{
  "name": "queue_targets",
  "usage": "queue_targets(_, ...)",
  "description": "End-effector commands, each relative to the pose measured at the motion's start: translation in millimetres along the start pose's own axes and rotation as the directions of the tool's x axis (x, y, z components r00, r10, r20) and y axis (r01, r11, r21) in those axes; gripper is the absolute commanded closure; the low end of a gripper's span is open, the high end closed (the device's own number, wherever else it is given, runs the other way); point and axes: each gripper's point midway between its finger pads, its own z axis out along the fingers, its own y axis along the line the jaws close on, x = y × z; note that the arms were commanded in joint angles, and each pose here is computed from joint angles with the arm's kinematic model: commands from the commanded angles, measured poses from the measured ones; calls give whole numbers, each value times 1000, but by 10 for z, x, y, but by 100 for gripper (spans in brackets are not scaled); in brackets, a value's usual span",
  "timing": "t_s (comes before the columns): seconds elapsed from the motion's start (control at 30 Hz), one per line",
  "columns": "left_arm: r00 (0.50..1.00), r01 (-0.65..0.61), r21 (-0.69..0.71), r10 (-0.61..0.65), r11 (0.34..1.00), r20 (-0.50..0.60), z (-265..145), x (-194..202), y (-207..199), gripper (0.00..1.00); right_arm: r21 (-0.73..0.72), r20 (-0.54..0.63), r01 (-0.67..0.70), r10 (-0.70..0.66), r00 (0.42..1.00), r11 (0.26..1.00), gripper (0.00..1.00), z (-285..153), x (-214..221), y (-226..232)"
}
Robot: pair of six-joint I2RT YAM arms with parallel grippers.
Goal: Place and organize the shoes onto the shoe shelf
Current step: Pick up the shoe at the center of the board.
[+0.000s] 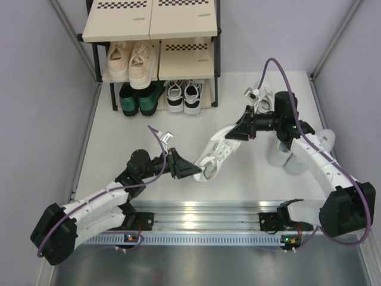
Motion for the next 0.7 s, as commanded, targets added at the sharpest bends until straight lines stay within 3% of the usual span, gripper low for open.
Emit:
queue_targets(0.0, 995, -70, 53, 66, 996, 77, 26, -208, -182, 100, -59, 21, 80, -79, 997, 995, 100, 22, -149, 181)
queue_targets(0.13, 992, -88, 49, 83, 995, 99, -22, -203, -177, 100, -51, 11, 131, -131, 991, 990, 98, -12, -128, 199)
queue_targets(0.17, 991, -85, 40, 80, 996, 109, -32, -212, -164, 100, -38, 6, 143, -143, 990, 989, 85, -15, -117, 184)
queue_targets(0.23, 988, -73, 17, 70, 997, 138, -84, -210, -112, 100, 9, 0, 180, -180, 984, 984, 70, -40, -139, 118)
queue_targets(0.27, 986, -71, 10, 68, 997, 150, -104, -209, -95, 100, 22, -6, 200, -200, 980, 980, 51, -46, -140, 93)
queue_targets(0.37, 980, -67, -1, 66, 998, 190, -172, -243, -103, 100, 85, -27, 209, -208, 978, 974, 23, -110, -153, -14)
queue_targets(0.43, 975, -62, 8, 59, 998, 213, -217, -259, -135, 100, 148, -30, 207, -205, 978, 967, 13, -199, -210, -129)
queue_targets(0.67, 954, -35, -16, 38, 999, 298, -344, -336, -111, 100, 298, -11, 216, -223, 975, 930, 7, -553, -315, -427)
